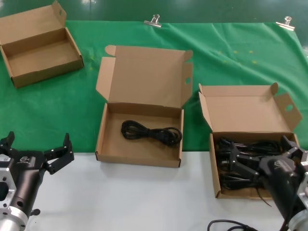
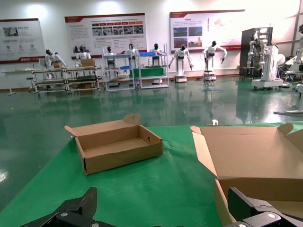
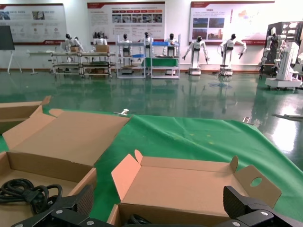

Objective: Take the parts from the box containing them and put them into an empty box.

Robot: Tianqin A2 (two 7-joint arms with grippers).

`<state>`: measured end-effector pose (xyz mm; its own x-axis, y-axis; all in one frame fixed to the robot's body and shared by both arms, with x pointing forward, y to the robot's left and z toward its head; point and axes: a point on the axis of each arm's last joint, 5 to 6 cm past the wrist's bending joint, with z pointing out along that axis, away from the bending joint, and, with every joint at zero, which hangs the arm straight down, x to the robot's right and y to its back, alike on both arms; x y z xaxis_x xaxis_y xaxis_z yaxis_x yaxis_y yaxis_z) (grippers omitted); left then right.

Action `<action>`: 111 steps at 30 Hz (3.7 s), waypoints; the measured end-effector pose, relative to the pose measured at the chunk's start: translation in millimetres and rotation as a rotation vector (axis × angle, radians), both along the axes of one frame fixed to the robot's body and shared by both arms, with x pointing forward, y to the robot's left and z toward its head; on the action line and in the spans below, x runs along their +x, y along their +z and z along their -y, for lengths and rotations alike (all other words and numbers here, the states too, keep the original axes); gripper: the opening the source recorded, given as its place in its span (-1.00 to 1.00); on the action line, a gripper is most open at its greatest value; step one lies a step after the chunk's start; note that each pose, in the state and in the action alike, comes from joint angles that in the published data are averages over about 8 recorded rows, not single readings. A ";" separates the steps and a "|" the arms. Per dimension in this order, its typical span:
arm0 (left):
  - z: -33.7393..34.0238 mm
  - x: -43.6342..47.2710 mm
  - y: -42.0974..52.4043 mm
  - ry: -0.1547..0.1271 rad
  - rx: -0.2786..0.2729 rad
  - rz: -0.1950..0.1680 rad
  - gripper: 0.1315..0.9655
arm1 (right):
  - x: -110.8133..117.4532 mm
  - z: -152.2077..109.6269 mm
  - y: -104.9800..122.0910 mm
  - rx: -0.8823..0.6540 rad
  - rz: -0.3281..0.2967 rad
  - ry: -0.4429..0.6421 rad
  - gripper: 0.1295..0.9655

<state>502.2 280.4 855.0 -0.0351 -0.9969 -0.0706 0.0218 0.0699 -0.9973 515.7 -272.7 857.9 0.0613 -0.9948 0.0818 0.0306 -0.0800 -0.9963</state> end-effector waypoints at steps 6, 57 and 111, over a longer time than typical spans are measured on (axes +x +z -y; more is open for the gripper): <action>0.0 0.0 0.0 0.000 0.000 0.000 1.00 | 0.0 0.0 0.0 0.000 0.000 0.000 1.00; 0.0 0.0 0.0 0.000 0.000 0.000 1.00 | 0.0 0.0 0.0 0.000 0.000 0.000 1.00; 0.0 0.0 0.0 0.000 0.000 0.000 1.00 | 0.0 0.0 0.0 0.000 0.000 0.000 1.00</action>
